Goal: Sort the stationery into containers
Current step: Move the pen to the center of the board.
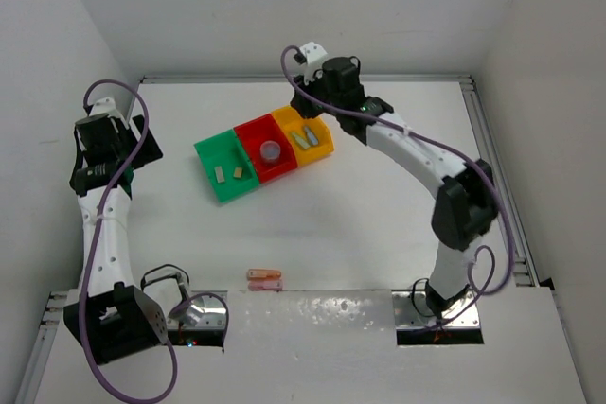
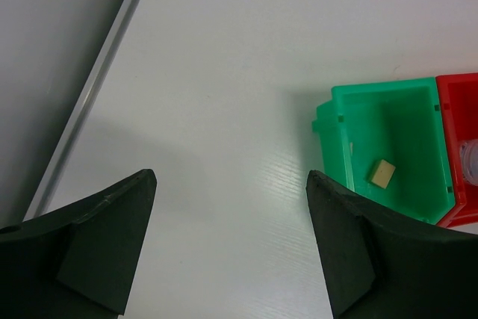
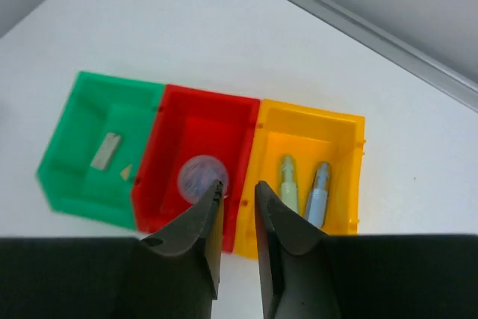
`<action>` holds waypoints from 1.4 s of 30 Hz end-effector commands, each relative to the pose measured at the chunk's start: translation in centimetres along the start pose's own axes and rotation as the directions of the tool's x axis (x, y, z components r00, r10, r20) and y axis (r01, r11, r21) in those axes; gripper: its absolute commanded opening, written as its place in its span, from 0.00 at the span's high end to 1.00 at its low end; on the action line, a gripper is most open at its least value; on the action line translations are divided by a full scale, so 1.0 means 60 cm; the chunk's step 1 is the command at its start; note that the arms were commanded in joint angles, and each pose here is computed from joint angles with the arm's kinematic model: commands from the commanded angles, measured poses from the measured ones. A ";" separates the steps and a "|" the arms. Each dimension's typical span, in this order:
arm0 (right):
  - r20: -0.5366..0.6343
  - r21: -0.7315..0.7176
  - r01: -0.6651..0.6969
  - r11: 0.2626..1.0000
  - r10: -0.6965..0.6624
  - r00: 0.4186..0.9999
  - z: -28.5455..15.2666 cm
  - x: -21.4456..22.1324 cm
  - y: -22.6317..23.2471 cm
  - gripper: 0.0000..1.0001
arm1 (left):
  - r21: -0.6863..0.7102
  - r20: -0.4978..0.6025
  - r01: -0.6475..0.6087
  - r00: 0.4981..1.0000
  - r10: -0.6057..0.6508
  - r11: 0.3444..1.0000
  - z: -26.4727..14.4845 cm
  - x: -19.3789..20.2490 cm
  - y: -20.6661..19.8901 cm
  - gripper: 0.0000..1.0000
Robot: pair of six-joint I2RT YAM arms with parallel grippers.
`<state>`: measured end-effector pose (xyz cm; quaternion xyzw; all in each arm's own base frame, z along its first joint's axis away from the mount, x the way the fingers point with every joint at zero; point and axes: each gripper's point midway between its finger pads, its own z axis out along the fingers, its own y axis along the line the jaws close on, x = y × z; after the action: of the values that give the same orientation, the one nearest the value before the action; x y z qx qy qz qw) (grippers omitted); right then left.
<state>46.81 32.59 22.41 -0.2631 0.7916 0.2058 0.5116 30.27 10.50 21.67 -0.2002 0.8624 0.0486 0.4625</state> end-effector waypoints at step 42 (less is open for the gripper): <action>-0.461 -0.407 0.319 0.856 -0.494 0.737 -0.168 0.564 0.427 0.64 | 0.034 0.173 -0.066 0.983 0.059 0.997 -0.064 -0.030 -0.033 0.15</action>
<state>11.96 42.02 -1.02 -0.5572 0.7685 0.1646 0.2680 28.50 7.94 24.11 -0.1618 0.8408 0.0543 0.5138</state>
